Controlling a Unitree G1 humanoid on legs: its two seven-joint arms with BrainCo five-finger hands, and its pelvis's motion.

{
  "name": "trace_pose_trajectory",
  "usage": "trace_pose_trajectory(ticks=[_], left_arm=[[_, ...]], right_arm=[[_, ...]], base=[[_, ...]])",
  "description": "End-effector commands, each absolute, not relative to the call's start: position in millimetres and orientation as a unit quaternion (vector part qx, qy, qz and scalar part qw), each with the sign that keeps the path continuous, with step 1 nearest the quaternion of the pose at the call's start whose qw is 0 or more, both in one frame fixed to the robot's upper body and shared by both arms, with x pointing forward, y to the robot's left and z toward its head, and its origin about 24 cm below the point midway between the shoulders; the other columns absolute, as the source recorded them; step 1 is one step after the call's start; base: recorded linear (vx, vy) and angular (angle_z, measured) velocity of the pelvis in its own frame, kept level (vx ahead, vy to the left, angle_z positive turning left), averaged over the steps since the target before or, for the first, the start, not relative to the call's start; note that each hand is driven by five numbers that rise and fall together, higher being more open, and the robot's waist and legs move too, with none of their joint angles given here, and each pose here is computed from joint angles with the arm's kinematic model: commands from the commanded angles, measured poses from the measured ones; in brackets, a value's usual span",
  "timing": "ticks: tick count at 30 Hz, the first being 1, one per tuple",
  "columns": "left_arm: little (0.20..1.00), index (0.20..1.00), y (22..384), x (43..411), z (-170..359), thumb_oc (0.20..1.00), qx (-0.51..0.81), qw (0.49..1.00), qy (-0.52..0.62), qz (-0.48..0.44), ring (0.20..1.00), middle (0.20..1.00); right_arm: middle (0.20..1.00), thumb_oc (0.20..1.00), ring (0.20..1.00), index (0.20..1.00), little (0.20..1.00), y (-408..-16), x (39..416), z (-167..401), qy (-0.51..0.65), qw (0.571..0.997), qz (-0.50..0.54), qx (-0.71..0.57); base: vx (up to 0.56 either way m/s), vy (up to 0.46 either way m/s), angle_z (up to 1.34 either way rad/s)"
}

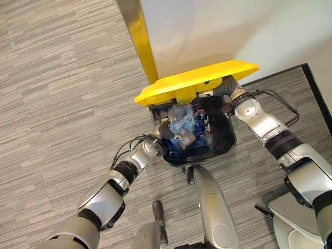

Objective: Gather garbage on tea table into small bin, then transfer packed bag to large trash can.

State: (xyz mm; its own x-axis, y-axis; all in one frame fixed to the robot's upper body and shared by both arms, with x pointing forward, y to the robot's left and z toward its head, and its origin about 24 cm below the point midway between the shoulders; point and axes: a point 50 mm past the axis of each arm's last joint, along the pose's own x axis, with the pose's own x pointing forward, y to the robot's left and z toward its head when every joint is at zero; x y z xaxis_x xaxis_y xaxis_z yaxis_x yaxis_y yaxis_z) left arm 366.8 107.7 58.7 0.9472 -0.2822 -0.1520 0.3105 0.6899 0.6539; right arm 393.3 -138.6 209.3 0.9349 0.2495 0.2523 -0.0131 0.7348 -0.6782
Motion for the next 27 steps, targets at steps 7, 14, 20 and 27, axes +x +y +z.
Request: trace_pose_trajectory(ticks=[7, 14, 20, 27], left_arm=[[1.000, 1.000, 133.9, 339.2, 44.5, 1.000, 0.301, 0.943, 0.004, -0.139, 1.000, 1.000], [1.000, 1.000, 205.5, 283.4, 2.4, 1.000, 0.221, 0.970, 0.090, -0.054, 1.000, 1.000], [1.000, 1.000, 280.7, 204.2, -48.2, 1.000, 0.202, 0.949, 0.237, 0.054, 1.000, 1.000], [1.000, 1.000, 305.6, 169.3, -64.0, 1.000, 0.179, 0.932, 0.296, 0.114, 1.000, 1.000]], right_arm=[[1.000, 1.000, 1.000, 1.000, 1.000, -149.7, 380.8, 190.2, -0.177, 0.926, 0.074, -0.325], [1.000, 1.000, 1.000, 1.000, 1.000, -183.1, 342.7, 115.4, -0.084, 0.953, 0.073, -0.281], [1.000, 1.000, 1.000, 1.000, 1.000, -217.7, 294.6, 43.1, 0.038, 0.965, 0.050, -0.256], [1.000, 1.000, 1.000, 1.000, 1.000, -239.7, 253.7, -7.2, 0.140, 0.961, 0.018, -0.240]], base=[[-0.02, -0.020, 0.06], [-0.07, 0.017, 0.03], [-0.13, 0.067, -0.04], [-0.26, 0.045, -0.12]])
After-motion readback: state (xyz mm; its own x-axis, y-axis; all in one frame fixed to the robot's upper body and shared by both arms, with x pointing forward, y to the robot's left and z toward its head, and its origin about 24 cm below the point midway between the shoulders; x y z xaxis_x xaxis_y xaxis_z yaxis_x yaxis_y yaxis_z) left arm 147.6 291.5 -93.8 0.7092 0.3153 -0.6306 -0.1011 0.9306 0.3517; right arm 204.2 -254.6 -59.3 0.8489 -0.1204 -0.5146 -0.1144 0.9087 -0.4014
